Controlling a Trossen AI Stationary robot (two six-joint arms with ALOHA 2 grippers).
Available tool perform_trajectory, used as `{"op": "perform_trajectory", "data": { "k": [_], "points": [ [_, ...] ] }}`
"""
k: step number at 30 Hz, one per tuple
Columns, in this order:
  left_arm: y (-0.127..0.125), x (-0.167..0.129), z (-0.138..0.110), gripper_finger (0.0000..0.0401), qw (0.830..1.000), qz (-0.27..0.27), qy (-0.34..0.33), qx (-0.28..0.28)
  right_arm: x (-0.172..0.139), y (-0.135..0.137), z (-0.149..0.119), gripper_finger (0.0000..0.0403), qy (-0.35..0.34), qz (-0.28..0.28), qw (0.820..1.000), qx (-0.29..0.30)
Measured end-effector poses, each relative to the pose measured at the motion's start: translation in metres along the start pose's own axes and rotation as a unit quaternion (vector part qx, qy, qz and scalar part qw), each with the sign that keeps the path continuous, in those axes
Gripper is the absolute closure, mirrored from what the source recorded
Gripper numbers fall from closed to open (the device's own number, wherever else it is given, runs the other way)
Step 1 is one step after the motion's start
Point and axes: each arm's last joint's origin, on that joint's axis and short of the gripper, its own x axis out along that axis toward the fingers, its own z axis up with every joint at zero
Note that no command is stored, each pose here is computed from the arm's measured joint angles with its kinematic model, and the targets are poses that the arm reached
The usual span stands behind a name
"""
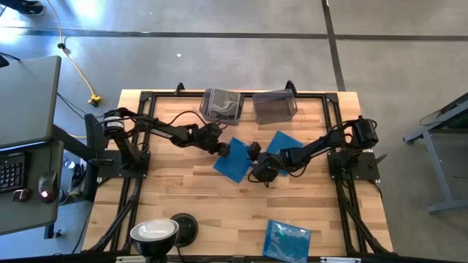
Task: Pick & place jewel cases by type
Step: Put the bottom left blue cd case into the right black bin
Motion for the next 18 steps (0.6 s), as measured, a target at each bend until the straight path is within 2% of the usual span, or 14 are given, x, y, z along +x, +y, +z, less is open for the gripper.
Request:
{"op": "perform_trajectory", "data": {
  "k": [5, 11, 16, 18],
  "points": [
    [-0.005, 0.002, 0.002, 0.024, 1.0, -0.028, 0.008, 0.002, 0.0, -0.003, 0.0, 0.0206, 0.027, -0.042, 0.999, 0.006],
    [-0.014, 0.002, 0.007, 0.024, 0.998, -0.046, 0.011, 0.034, 0.0, -0.002, 0.002, 0.0206, 0.02, -0.04, 0.999, 0.006],
    [-0.019, -0.001, 0.009, 0.024, 0.996, -0.069, 0.009, 0.061, -0.004, 0.002, 0.006, 0.0206, 0.09, -0.09, 0.992, -0.02],
    [-0.023, -0.001, 0.009, 0.024, 0.993, -0.095, 0.022, 0.068, -0.006, 0.003, 0.006, 0.0206, 0.124, -0.114, 0.985, -0.041]
  ]
}}
